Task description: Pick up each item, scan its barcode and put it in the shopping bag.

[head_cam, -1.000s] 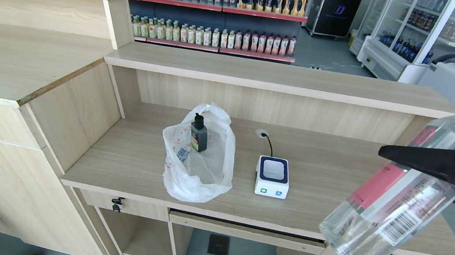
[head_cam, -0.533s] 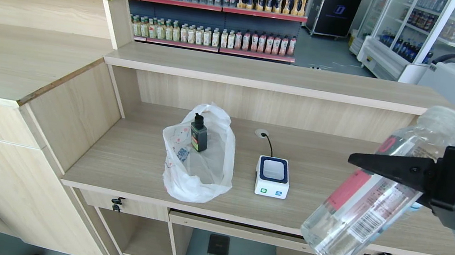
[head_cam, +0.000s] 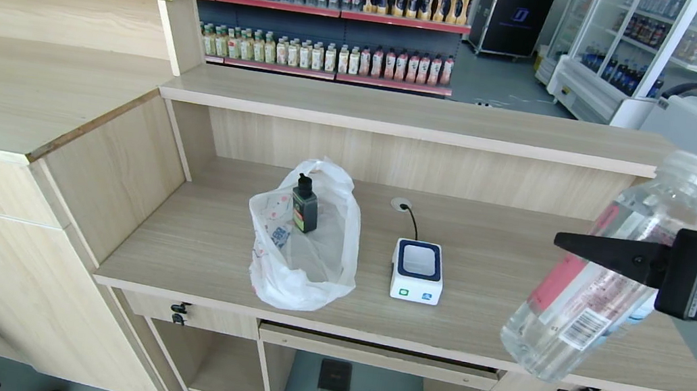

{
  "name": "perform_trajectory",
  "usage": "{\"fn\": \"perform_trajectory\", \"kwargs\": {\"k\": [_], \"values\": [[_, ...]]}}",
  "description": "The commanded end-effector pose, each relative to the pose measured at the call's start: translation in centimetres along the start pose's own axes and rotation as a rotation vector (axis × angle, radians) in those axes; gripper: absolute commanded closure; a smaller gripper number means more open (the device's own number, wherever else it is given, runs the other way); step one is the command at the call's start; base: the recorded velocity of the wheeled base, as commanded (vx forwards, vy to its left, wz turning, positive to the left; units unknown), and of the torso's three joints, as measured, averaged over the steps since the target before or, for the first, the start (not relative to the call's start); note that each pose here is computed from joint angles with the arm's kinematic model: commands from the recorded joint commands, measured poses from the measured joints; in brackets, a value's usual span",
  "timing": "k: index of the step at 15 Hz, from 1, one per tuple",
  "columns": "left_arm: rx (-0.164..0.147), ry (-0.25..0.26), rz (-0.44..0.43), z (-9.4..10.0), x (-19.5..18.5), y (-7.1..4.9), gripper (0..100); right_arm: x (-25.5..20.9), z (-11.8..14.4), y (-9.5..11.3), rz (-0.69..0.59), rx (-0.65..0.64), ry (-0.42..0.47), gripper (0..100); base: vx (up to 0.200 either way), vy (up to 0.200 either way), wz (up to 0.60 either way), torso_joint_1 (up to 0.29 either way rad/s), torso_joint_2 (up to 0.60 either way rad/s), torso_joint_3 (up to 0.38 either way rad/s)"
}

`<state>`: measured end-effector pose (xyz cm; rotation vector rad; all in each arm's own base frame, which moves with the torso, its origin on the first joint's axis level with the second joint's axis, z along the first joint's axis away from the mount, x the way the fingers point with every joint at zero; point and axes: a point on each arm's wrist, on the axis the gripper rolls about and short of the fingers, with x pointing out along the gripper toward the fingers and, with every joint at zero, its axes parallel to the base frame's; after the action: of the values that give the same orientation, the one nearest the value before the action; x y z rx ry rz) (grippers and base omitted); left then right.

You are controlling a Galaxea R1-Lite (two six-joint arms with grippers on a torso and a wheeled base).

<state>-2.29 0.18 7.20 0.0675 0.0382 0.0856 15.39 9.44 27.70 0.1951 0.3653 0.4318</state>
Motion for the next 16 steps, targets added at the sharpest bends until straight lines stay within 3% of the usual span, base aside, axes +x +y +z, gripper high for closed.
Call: {"fn": "perform_trajectory", "kwargs": {"k": [1, 4, 7, 10, 13, 16], "values": [[0.0, 0.0, 0.001, 0.0, 0.0, 0.0, 0, 0.4, 0.6, -4.4, -0.24, -0.171, -0.003, 100, 0.0, 0.0, 0.0, 0.0, 0.0, 0.0], [0.0, 0.0, 0.001, 0.0, 0.0, 0.0, 0, 0.1, 1.7, -8.2, -0.438, -0.273, -0.008, 100, 0.0, 0.0, 0.0, 0.0, 0.0, 0.0], [0.0, 0.0, 0.001, 0.0, 0.0, 0.0, 0, 0.8, 2.9, -11.0, -0.557, -0.351, -0.066, 100, 0.0, 0.0, 0.0, 0.0, 0.0, 0.0], [0.0, 0.0, 0.001, 0.0, 0.0, 0.0, 0, 2.1, 3.7, -12.7, -0.61, -0.429, -0.111, 100, 0.0, 0.0, 0.0, 0.0, 0.0, 0.0], [0.0, 0.0, 0.001, 0.0, 0.0, 0.0, 0, 4.0, 3.9, -13.8, -0.619, -0.491, -0.184, 100, 0.0, 0.0, 0.6, 0.002, 0.0, 0.002], [0.0, 0.0, 0.001, 0.0, 0.0, 0.0, 0, 6.4, 3.6, -15.0, -0.625, -0.556, -0.201, 100, 0.0, 0.0, 0.6, 0.002, 0.0, 0.001]]}}
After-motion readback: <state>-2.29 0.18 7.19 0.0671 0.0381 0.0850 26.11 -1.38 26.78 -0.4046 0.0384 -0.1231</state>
